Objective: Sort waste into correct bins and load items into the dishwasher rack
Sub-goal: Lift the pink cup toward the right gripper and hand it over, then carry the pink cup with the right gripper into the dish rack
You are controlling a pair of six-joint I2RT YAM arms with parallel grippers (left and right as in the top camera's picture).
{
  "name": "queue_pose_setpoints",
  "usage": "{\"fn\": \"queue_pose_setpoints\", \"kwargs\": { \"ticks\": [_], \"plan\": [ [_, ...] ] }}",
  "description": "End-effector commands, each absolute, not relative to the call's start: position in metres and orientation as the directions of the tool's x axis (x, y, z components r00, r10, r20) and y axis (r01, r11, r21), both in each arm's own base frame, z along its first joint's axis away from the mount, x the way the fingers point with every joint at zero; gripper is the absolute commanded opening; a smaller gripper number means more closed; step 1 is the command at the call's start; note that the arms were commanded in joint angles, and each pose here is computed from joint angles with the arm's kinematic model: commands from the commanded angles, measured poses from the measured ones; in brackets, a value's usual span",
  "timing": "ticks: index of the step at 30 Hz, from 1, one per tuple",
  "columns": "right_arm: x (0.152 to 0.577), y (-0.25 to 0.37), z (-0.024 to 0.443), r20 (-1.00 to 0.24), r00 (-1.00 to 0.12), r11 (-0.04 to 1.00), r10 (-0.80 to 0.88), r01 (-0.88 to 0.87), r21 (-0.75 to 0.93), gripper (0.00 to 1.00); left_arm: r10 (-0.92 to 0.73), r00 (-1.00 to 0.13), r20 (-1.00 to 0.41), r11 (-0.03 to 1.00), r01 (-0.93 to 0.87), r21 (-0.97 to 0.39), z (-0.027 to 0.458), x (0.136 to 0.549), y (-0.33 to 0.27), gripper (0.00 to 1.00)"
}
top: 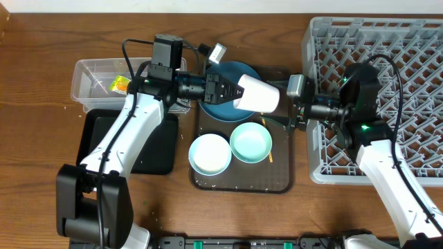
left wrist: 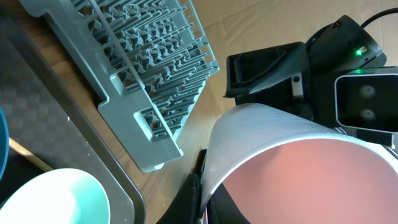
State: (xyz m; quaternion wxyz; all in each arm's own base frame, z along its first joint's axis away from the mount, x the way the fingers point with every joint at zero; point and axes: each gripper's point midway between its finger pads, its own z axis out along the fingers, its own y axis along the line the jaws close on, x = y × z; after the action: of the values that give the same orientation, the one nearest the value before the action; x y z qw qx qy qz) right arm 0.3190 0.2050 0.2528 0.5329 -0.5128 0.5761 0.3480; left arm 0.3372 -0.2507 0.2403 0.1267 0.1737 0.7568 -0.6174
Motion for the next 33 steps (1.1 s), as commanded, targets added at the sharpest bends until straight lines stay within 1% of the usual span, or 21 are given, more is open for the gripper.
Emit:
{"fn": "queue_pose_setpoints", "kwargs": {
  "ticks": [1, 4, 5, 12, 14, 16, 17, 18, 20, 21, 22, 23, 24, 26, 28, 30, 33],
  "plan": [
    [0.318, 0.211, 0.260, -0.973, 0.103, 0.212, -0.206, -0.966, -0.147, 0.78, 0.113, -0.912, -0.395, 0.159, 0.409, -0.898, 0.241, 0.336, -0.251, 0.06],
    [0.317, 0.213, 0.261, -0.973, 0.108, 0.207, -0.204, -0.967, -0.151, 0.69, 0.113, -0.912, -0.395, 0.160, 0.409, -0.898, 0.241, 0.336, -0.251, 0.07],
    [0.317, 0.213, 0.261, -0.973, 0.108, 0.207, -0.204, -0.967, -0.151, 0.69, 0.113, -0.912, -0.395, 0.160, 0.409, -0.899, 0.241, 0.336, -0.251, 0.06],
    [0.317, 0.213, 0.260, -0.973, 0.105, 0.207, -0.205, -0.967, -0.148, 0.56, 0.113, -0.911, -0.396, 0.159, 0.410, -0.898, 0.241, 0.336, -0.251, 0.07],
    [0.317, 0.213, 0.259, -0.974, 0.096, 0.207, -0.206, -0.968, -0.140, 0.56, 0.112, -0.911, -0.396, 0.162, 0.410, -0.898, 0.241, 0.337, -0.251, 0.15],
    [0.316, 0.212, 0.257, -0.976, 0.073, 0.212, -0.207, -0.970, -0.117, 0.54, 0.100, -0.912, -0.398, 0.190, 0.410, -0.892, 0.237, 0.340, -0.251, 0.31],
    [0.317, 0.212, 0.256, -0.977, 0.052, 0.223, -0.208, -0.970, -0.099, 0.52, 0.091, -0.912, -0.400, 0.213, 0.410, -0.887, 0.234, 0.344, -0.250, 0.38],
    [0.321, 0.210, 0.254, -0.977, 0.011, 0.253, -0.212, -0.965, -0.066, 0.47, 0.074, -0.915, -0.397, 0.257, 0.402, -0.879, 0.228, 0.349, -0.248, 0.40],
    [0.334, 0.204, 0.245, -0.969, -0.110, 0.352, -0.220, -0.935, 0.026, 0.27, 0.031, -0.924, -0.382, 0.377, 0.365, -0.851, 0.210, 0.361, -0.241, 0.46],
    [0.340, 0.200, 0.240, -0.961, -0.166, 0.405, -0.220, -0.912, 0.065, 0.23, 0.012, -0.926, -0.377, 0.440, 0.344, -0.830, 0.200, 0.366, -0.236, 0.47],
    [0.347, 0.195, 0.234, -0.949, -0.221, 0.466, -0.224, -0.880, 0.095, 0.21, -0.009, -0.929, -0.370, 0.507, 0.314, -0.802, 0.189, 0.371, -0.230, 0.47],
    [0.355, 0.188, 0.226, -0.936, -0.264, 0.525, -0.234, -0.844, 0.107, 0.12, -0.031, -0.931, -0.365, 0.582, 0.280, -0.763, 0.177, 0.377, -0.221, 0.47],
    [0.362, 0.180, 0.219, -0.922, -0.300, 0.586, -0.245, -0.804, 0.106, 0.01, -0.054, -0.932, -0.359, 0.650, 0.240, -0.721, 0.165, 0.382, -0.211, 0.47],
    [0.375, 0.163, 0.206, -0.893, -0.373, 0.694, -0.252, -0.712, 0.102, 0.01, -0.083, -0.932, -0.353, 0.737, 0.181, -0.651, 0.150, 0.386, -0.195, 0.47],
    [0.384, 0.148, 0.198, -0.872, -0.426, 0.772, -0.241, -0.629, 0.094, 0.01, -0.098, -0.931, -0.352, 0.784, 0.146, -0.603, 0.144, 0.387, -0.184, 0.47],
    [0.389, 0.135, 0.195, -0.860, -0.453, 0.825, -0.234, -0.561, 0.071, 0.01, -0.091, -0.925, -0.369, 0.816, 0.143, -0.560, 0.143, 0.386, -0.174, 0.46],
    [0.391, 0.122, 0.201, -0.858, -0.459, 0.866, -0.230, -0.499, 0.035, 0.01, -0.095, -0.911, -0.402, 0.872, 0.118, -0.474, 0.146, 0.385, -0.156, 0.46]
  ]
}}
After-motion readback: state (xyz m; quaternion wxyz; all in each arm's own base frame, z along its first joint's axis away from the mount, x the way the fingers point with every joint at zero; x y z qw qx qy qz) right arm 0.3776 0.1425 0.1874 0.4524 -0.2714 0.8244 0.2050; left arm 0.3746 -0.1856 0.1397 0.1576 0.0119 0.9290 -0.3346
